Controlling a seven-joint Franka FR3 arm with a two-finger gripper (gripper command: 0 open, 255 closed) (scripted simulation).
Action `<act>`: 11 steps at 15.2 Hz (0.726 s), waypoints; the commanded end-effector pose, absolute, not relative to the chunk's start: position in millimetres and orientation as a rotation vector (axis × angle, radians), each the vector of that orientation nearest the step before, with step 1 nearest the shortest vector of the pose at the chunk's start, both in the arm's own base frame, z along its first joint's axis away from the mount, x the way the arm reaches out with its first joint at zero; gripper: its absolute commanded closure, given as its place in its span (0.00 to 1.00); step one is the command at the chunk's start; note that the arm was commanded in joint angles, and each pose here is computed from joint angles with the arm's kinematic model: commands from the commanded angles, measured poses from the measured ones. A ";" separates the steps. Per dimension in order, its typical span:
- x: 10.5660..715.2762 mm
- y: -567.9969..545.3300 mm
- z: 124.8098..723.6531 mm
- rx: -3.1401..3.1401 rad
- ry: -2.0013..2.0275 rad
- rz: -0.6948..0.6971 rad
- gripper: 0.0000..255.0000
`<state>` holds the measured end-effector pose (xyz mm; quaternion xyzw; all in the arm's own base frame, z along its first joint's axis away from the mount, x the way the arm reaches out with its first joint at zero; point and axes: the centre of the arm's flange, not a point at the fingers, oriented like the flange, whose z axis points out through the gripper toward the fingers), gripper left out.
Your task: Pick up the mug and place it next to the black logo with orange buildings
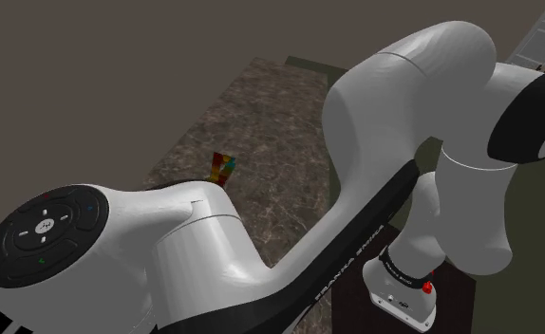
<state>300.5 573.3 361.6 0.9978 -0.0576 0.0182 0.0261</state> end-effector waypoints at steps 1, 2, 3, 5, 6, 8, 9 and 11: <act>300.5 573.3 361.7 3.084 -0.178 0.057 0.00; 300.5 573.3 361.7 3.084 -0.178 0.057 0.00; 300.5 573.3 361.7 3.084 -0.178 0.057 0.00; 300.5 573.3 361.7 3.084 -0.178 0.057 0.00; 300.5 573.3 361.7 3.084 -0.178 0.057 0.00; 299.6 574.7 388.1 3.084 -0.178 0.057 0.00; 299.1 575.5 401.2 3.084 -0.178 0.057 0.00; 298.8 576.0 411.6 3.084 -0.178 0.057 0.00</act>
